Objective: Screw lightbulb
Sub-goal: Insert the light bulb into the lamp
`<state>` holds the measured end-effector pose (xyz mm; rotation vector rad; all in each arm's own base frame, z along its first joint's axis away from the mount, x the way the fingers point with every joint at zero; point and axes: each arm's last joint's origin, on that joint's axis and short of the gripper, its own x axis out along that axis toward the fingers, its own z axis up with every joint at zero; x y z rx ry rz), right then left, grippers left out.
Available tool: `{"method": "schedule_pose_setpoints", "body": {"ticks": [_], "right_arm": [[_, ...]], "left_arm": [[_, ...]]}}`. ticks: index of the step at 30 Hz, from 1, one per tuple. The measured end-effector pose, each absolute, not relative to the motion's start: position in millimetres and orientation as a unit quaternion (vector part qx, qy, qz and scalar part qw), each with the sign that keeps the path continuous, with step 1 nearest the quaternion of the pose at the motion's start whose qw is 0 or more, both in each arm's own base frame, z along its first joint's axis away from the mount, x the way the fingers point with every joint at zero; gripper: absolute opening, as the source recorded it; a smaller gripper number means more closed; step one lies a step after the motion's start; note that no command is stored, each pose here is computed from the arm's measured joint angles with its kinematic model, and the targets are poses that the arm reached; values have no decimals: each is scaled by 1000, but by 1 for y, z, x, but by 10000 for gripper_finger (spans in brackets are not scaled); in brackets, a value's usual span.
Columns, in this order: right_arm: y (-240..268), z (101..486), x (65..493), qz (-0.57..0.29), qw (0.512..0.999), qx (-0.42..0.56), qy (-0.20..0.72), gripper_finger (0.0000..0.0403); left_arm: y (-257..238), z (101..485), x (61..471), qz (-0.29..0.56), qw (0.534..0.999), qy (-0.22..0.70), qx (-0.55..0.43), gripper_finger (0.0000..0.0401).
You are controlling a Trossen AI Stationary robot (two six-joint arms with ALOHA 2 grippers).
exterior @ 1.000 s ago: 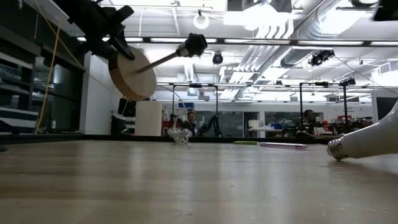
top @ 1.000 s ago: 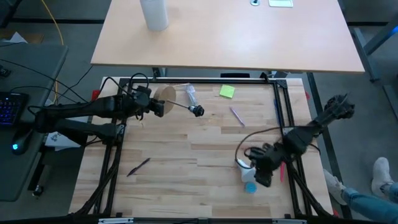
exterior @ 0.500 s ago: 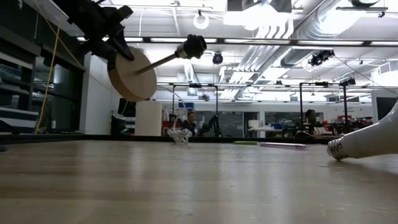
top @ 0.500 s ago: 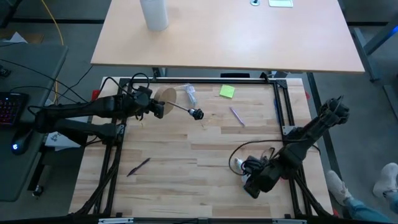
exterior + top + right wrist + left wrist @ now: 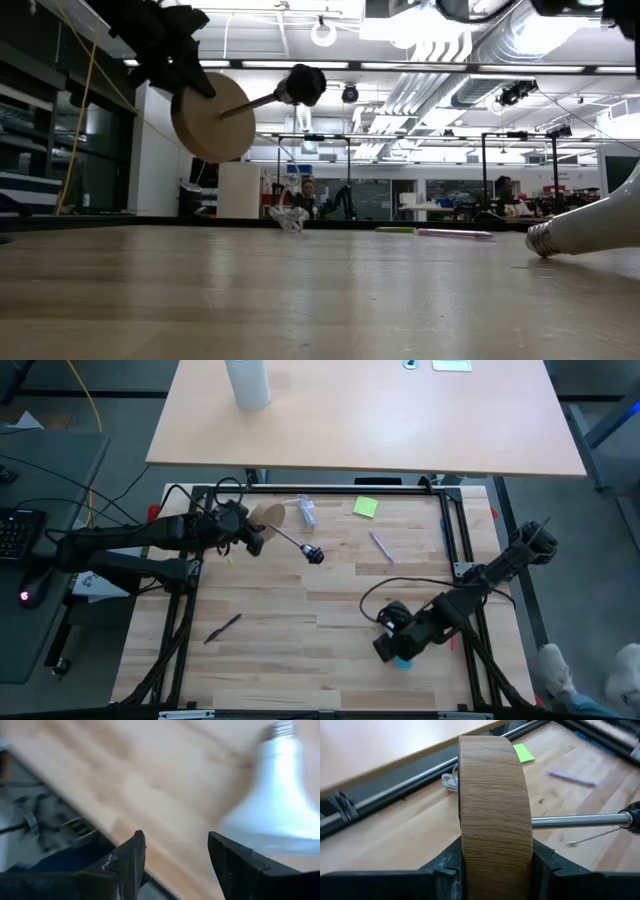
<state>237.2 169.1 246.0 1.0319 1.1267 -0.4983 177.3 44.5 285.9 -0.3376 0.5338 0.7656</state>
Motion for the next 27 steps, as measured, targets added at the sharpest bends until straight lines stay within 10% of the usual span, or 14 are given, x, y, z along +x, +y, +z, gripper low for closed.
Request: {"method": "schedule_pose_setpoints", "body": {"ticks": [10,27], "right_arm": [[122,240,245,-230,692,353,586,153],[109,241,257,-245,655,434,568,165]], "left_arm": [[36,281,178,397,868,275,-114,114],[29,276,182,404,860,268,-157,114]]}}
